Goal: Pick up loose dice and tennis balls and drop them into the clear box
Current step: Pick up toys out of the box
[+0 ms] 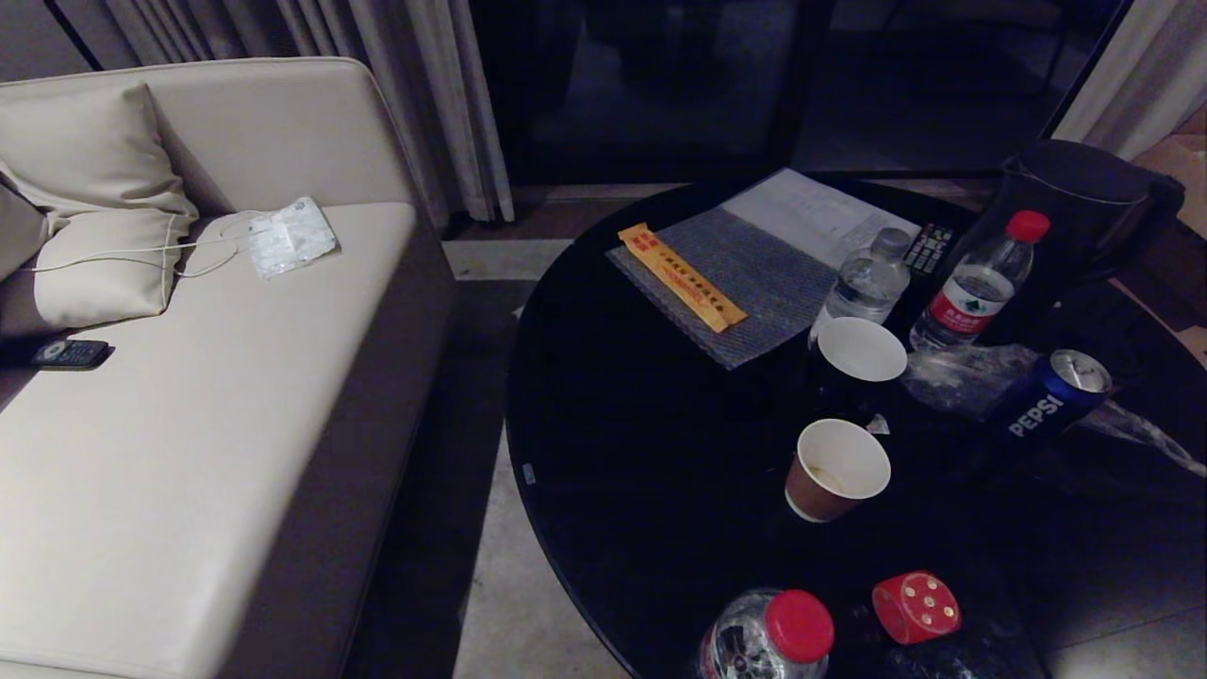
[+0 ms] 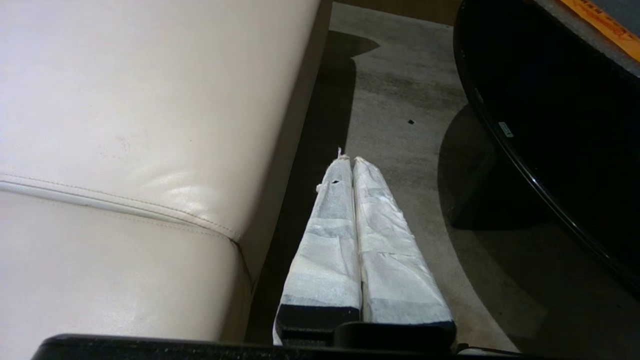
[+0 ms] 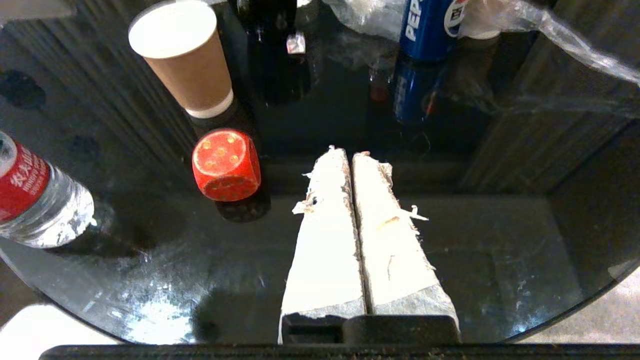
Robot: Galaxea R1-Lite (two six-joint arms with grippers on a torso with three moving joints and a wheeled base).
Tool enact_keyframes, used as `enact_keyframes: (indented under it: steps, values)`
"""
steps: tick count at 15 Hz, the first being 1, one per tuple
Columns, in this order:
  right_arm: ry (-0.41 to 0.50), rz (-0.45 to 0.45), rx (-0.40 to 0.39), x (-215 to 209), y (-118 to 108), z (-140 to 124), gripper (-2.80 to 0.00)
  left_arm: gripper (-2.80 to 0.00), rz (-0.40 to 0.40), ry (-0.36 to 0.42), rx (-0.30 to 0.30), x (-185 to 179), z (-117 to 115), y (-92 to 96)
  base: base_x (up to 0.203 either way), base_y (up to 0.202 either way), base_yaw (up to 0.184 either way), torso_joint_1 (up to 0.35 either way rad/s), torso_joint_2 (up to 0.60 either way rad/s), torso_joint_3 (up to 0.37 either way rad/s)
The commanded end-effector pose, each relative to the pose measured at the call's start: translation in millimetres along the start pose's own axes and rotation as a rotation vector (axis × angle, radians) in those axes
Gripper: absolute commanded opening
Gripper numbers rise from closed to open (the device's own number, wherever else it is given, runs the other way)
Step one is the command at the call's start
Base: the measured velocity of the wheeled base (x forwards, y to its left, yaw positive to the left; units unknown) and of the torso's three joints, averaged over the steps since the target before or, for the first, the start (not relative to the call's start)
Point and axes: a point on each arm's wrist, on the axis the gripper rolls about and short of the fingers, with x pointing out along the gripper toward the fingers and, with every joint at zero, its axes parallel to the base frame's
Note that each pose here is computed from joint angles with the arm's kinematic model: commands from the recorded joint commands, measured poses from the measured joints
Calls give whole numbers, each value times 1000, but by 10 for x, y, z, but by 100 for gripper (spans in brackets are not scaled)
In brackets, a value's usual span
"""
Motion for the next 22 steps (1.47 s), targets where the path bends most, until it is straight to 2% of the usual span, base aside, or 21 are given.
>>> enact_keyframes:
  steps: [1,3,5,8,11,13,15,16,17,22]
  values:
    - [20,0,1,-39,4,183,-280,-280,0,-1,-1,0,0,0,0,0,0,0,0,0]
    - [142,1,2,-4,9,481,-280,-280,0,0,-1,1,2,0,0,0,0,0,0,0]
    - [310,25,8,198,18,691,-280,-280,0,-1,-1,1,2,0,0,0,0,0,0,0]
    - [552,68,27,655,30,869,-280,-280,1,1,-1,1,0,0,0,0,0,0,0,0]
    - [758,97,63,1236,57,880,-280,-280,0,-2,-1,0,2,0,0,0,0,0,0,0]
    - [819,121,77,1627,110,813,-280,-280,0,0,-1,1,2,0,0,0,0,0,0,0]
    - [808,166,79,1933,198,815,-280,-280,0,-1,-1,0,1,0,0,0,0,0,0,0]
    - [827,198,72,2009,263,782,-90,-280,0,-1,-1,0,1,0,0,0,0,0,0,0]
    - [858,220,63,2066,318,727,0,-280,0,-1,-1,0,2,0,0,0,0,0,0,0]
    - [959,264,30,2200,456,539,0,-280,0,-2,-1,0,1,0,0,0,0,0,0,0]
